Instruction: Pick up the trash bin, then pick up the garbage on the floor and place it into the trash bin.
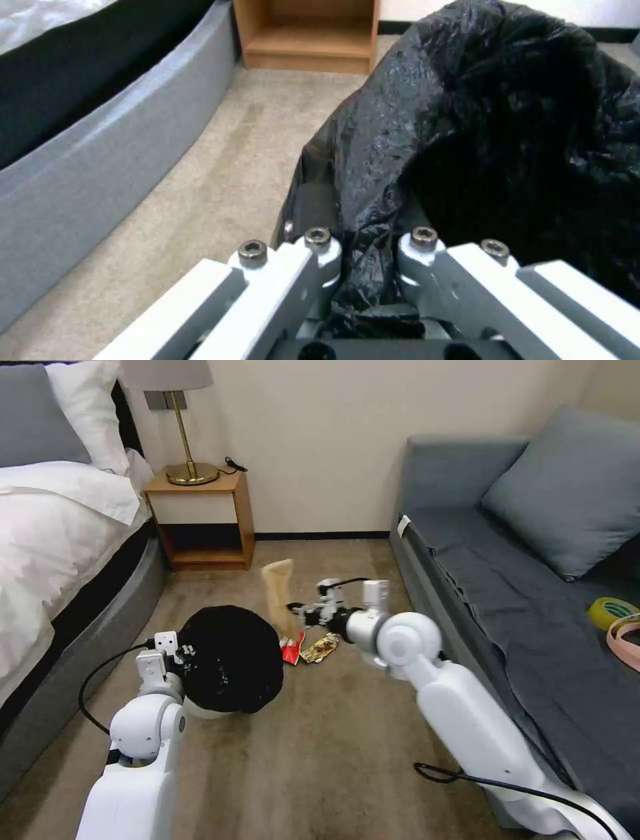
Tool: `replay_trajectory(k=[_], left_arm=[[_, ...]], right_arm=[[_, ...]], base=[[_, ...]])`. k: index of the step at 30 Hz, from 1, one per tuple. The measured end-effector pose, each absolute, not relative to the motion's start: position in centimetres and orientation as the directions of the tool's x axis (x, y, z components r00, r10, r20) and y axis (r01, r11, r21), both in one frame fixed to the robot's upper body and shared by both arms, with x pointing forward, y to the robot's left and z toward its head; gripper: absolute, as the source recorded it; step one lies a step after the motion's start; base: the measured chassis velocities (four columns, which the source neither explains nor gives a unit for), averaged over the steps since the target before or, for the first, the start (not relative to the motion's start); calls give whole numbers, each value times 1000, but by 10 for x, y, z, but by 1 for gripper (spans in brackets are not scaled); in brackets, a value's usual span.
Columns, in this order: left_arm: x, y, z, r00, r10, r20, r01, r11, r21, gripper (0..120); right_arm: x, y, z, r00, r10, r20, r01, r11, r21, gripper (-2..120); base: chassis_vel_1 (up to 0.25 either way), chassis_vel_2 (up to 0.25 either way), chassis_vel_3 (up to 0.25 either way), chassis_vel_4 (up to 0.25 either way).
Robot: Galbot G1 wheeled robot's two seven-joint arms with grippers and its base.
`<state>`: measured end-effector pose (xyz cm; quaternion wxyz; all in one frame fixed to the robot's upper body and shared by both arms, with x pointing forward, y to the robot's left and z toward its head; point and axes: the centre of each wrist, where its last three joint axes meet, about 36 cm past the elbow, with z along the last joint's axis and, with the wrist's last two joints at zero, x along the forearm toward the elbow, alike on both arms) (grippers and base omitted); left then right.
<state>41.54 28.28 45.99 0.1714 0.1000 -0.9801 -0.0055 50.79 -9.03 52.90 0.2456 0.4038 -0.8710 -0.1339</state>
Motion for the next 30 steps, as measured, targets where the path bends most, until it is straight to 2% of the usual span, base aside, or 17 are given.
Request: replay_trajectory(k=[7, 14, 17, 19, 21, 23, 25, 28, 30], left_arm=[[418, 283, 460, -926, -170, 336, -176, 984, 13, 4], [419, 285, 459, -927, -169, 336, -176, 984, 9, 4], [421, 286, 458, -925, -172, 338, -178, 984, 12, 4], [421, 286, 457, -925, -172, 339, -179, 984, 13, 4], [422, 285, 456, -924, -172, 341, -178, 984, 13, 4], [422, 285, 456, -924, -172, 341, -178, 984, 13, 4], [422, 286, 455, -924, -176, 340, -181, 983, 16, 4], [422, 290, 455, -922, -185, 340, -189, 982, 22, 4], [422, 297, 455, -919, -203, 339, -203, 978, 35, 4]], right_arm=[[503, -50, 501, -494, -784, 376, -658, 620, 428, 0], [501, -41, 485, -506, -763, 401, -651, 643, 402, 0], [498, -41, 482, -514, -752, 412, -634, 657, 408, 15], [497, -41, 482, -516, -750, 414, -628, 659, 412, 19], [495, -43, 479, -524, -744, 414, -612, 667, 425, 30], [495, -44, 479, -526, -743, 414, -610, 669, 426, 32], [493, -49, 480, -548, -732, 405, -592, 681, 430, 44], [495, -55, 480, -574, -716, 397, -574, 698, 429, 51], [499, -65, 477, -626, -679, 384, -544, 733, 409, 63]], base=[[0, 0, 0, 0], [0, 0, 0, 0], [0, 0, 0, 0], [0, 0, 0, 0], [0, 0, 0, 0], [0, 0, 0, 0], [0, 0, 0, 0], [0, 0, 0, 0], [0, 0, 0, 0]])
